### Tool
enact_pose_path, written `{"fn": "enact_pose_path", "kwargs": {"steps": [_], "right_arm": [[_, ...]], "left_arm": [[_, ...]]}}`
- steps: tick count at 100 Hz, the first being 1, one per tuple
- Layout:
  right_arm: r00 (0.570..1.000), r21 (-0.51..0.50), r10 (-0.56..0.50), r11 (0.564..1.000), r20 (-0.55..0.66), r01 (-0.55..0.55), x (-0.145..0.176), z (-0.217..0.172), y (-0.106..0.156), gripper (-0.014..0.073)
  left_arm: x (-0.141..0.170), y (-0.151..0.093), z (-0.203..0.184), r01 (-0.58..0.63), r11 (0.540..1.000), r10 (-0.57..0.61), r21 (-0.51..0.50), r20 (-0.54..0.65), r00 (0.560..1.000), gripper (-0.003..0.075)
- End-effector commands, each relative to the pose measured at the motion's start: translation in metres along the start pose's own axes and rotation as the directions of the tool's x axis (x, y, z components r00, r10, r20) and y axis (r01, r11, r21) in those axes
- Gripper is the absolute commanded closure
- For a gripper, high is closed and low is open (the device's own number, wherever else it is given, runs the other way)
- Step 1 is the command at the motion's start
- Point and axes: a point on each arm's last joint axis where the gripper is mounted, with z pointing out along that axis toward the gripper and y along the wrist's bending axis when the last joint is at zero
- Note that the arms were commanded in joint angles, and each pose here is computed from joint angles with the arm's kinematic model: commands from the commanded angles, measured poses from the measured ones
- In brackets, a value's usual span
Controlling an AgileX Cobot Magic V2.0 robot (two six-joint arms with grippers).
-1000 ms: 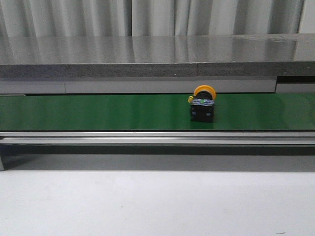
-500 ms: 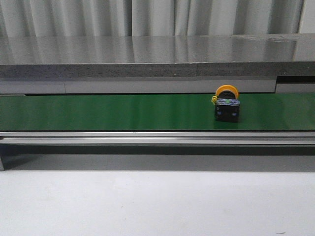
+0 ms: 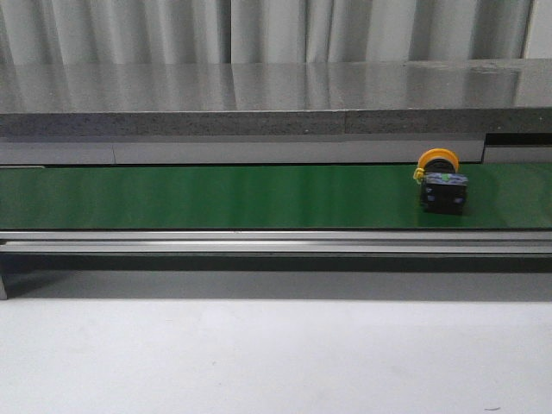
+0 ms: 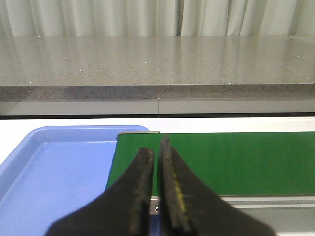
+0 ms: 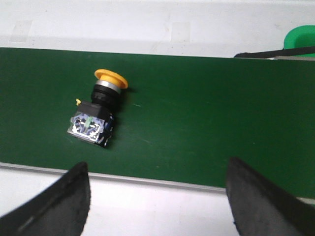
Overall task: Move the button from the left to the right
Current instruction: 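Lower the right gripper and grasp the button at the belt's end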
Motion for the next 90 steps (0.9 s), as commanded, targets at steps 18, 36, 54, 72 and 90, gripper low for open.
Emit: {"fn": "enact_pose_path", "kwargs": {"steps": [18,36,54,72,90], "right_arm": [[1.0,-0.003,0.005,1.0,0.004,-0.005,-0.031,0.03,0.003,0.0056],[0.999,-0.001,0.007,1.0,-0.046,-0.007,-0.035,0.053,0.004,0.0056],[0.998,-0.013,-0.024,1.0,-0.058,0.023,-0.034,0.071,0.009,0.0056],[0.997,-0.004,-0.05,0.999,-0.058,0.05,-0.032,0.089,0.007,0.0056],[0.993,0.005,-0.069,0.998,-0.095,0.069,-0.026,0.108,0.005,0.0056]], "left_arm": [[-0.017,0.002,-0.001,0.007,1.0,-0.005,-0.019,0.102,0.995,0.0715],[-0.017,0.002,-0.001,0.007,1.0,-0.005,-0.019,0.102,0.995,0.0715],[-0.017,0.002,-0.001,0.007,1.0,-0.005,-0.019,0.102,0.995,0.0715],[-0.017,0.002,-0.001,0.007,1.0,-0.005,-0.019,0.102,0.995,0.0715],[-0.017,0.002,-0.001,0.007,1.0,-0.005,-0.019,0.102,0.995,0.0715]]}}
